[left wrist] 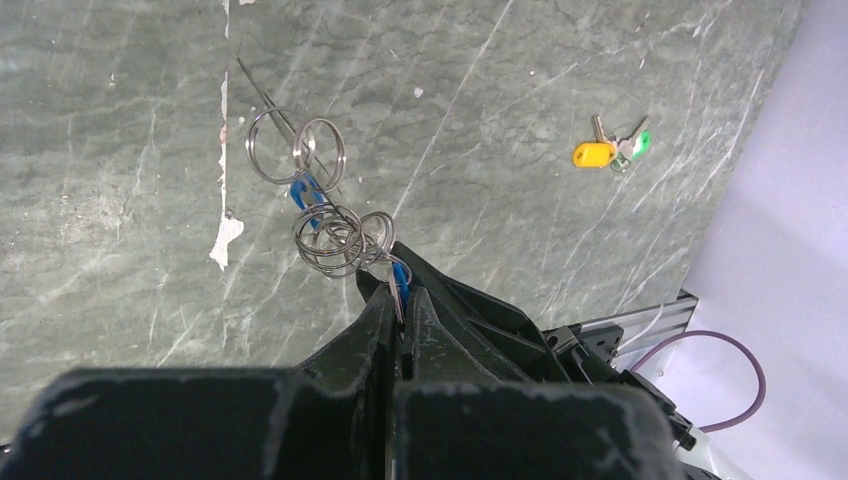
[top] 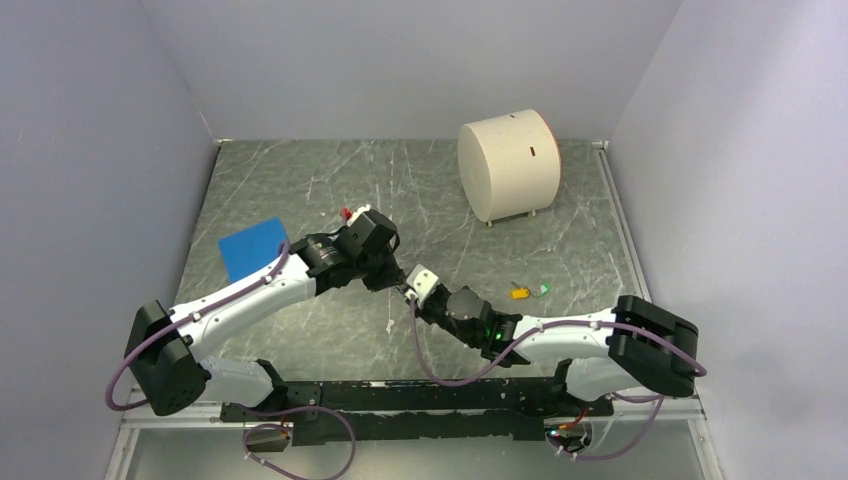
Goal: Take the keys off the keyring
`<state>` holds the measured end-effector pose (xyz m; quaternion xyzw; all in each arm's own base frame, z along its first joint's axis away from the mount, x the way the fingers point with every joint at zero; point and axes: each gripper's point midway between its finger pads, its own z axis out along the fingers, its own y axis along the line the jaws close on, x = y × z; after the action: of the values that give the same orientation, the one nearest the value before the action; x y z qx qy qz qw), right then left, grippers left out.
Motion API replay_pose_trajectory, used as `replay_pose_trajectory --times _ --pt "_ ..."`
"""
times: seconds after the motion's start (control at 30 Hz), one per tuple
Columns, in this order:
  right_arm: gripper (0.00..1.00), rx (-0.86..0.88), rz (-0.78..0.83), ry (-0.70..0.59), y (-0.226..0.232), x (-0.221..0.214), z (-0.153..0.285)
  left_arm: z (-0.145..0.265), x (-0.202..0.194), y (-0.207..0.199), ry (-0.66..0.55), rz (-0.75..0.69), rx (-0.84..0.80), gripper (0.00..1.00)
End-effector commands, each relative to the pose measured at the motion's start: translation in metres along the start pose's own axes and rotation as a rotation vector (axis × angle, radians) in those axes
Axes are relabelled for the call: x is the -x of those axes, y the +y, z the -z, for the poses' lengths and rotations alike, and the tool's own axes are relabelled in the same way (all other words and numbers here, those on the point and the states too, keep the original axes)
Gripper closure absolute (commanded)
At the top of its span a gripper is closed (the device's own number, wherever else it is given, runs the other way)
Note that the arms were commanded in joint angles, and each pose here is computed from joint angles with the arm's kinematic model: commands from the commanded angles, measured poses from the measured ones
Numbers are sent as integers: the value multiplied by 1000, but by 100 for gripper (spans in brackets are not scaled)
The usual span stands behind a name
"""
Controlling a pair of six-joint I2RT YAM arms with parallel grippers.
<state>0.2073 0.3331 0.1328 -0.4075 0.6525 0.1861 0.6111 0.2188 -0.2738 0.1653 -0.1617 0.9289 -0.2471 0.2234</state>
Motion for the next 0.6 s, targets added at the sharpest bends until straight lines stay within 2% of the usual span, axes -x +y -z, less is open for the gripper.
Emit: replay_pose_trajectory --times 0.0,0.07,0.17,0.37,0.57 --pt "100 -6 -34 -111 -7 42 0 1 -4 11 13 -54 39 97" --pt "100 4 -39 -107 -6 44 2 1 -5 11 16 -67 31 97" --pt "100 18 -46 -89 -5 43 3 3 -1 12 -4 -103 29 92" --pt "100 83 -58 -32 0 40 7 9 9 15 -49 -214 18 68" --pt "100 131 -73 22 0 37 12 11 12 15 -94 -300 -52 53"
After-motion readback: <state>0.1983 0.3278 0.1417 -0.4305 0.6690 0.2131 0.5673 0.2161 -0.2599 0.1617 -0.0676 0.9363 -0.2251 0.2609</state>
